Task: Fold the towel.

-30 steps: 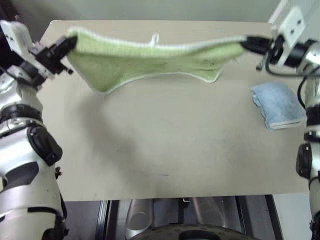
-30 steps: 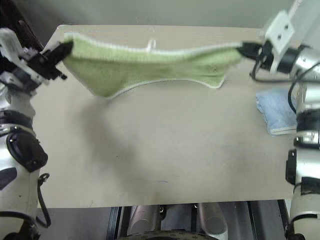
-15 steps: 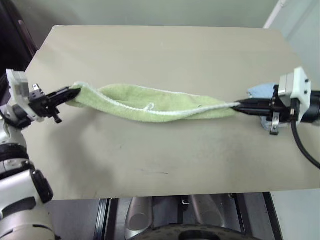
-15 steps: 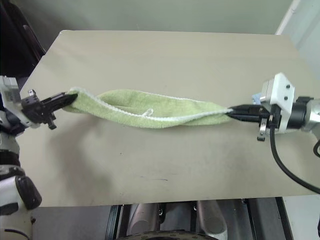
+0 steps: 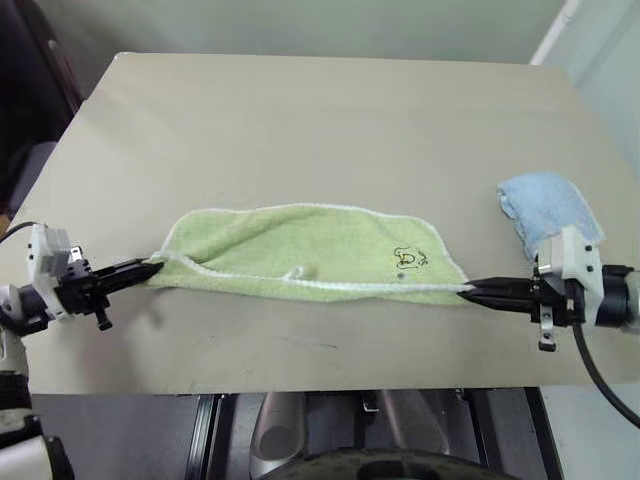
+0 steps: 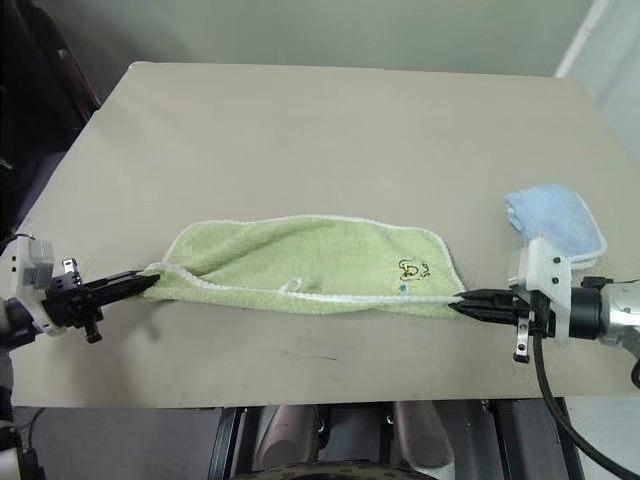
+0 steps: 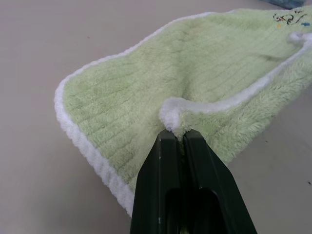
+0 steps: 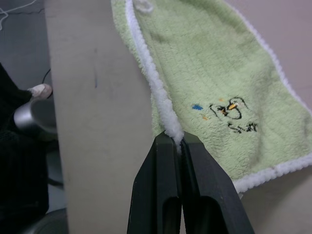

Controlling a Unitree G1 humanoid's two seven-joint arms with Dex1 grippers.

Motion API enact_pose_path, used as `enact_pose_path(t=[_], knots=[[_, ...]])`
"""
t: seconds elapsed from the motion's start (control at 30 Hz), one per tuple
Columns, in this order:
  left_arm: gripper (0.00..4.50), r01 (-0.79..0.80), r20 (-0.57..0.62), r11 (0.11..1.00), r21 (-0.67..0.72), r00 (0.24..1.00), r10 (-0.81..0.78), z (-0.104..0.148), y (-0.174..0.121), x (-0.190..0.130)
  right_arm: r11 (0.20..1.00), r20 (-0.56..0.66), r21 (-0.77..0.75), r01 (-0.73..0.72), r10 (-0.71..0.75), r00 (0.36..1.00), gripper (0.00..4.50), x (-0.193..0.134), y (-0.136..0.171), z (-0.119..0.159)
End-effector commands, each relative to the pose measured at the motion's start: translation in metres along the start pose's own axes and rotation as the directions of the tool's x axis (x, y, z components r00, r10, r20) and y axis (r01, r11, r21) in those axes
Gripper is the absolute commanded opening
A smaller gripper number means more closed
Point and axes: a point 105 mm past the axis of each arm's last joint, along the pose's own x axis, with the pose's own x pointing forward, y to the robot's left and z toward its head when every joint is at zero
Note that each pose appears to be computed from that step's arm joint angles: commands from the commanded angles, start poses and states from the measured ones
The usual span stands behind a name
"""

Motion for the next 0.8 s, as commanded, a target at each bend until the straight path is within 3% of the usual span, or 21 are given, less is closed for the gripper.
enact_pose_path(t=[0.03, 0.2, 0.53, 0.8], knots=[[0.01, 0.014, 0.032, 0.998, 0.059, 0.999, -0.016, 0.017, -0.004, -0.007, 0.999, 0.0, -0.036, -0.006, 0.006, 1.0, 0.0, -0.006, 0.006, 0.009], [0.01, -0.015, 0.015, 0.998, 0.059, 1.0, 0.014, 0.016, -0.003, -0.015, 0.998, -0.022, 0.011, -0.063, 0.063, 0.998, 0.0, -0.011, 0.023, 0.001], [0.01, -0.091, 0.049, 0.995, 0.047, 0.995, 0.088, 0.029, 0.014, -0.013, 0.997, -0.058, 0.02, -0.073, 0.074, 0.996, 0.0, -0.009, 0.019, -0.012], [0.01, -0.169, 0.119, 0.986, -0.007, 0.978, 0.169, 0.038, 0.025, 0.0, 1.0, 0.011, -0.001, 0.008, -0.008, 1.0, 0.0, -0.005, -0.018, -0.008]])
